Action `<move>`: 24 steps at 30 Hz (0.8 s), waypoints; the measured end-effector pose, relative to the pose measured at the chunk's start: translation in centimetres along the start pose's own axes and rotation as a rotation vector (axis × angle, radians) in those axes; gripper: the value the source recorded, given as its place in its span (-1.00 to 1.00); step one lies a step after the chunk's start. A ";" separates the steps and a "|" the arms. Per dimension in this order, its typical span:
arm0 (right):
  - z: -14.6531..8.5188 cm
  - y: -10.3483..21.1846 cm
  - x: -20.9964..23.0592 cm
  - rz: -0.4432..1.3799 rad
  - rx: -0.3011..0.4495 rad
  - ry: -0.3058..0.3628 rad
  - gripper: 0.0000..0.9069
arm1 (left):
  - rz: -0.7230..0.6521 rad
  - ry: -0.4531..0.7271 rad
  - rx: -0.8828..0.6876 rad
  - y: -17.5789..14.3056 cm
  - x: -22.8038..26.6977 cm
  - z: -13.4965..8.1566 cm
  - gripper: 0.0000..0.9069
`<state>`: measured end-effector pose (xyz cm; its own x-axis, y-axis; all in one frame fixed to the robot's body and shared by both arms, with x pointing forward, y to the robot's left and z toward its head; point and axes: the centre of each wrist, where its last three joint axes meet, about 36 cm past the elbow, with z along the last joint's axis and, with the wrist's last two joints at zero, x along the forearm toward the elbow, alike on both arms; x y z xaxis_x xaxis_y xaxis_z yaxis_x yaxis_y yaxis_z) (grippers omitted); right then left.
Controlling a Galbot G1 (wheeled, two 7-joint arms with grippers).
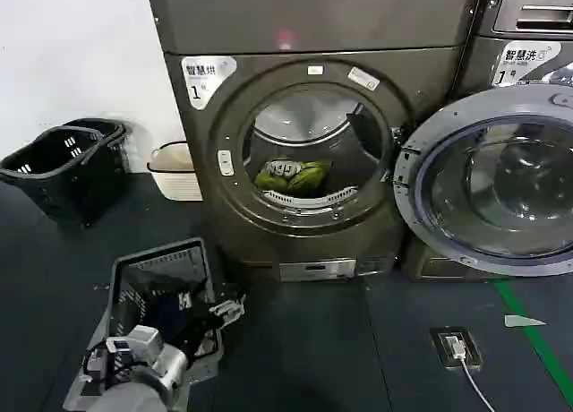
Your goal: Grasp the clothes from the dryer.
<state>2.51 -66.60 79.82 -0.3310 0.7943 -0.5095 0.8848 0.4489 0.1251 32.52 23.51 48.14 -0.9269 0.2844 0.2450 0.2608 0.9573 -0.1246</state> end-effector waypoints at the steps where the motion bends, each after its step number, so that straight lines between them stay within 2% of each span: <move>1: 0.0 0.0 0.0 0.000 0.003 0.000 1.00 | 0.001 0.001 -0.001 0.0 0.0 0.0 1.00; 24: 0.0 -0.4 0.3 -0.015 0.021 -0.024 1.00 | -0.002 -0.017 -0.001 0.0 -0.2 -0.3 1.00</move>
<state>2.09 -66.58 79.62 -0.3361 0.7774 -0.5317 0.8866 0.4517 0.0999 32.78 23.51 48.38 -0.9319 0.2817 0.2285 0.2594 0.9579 -0.1230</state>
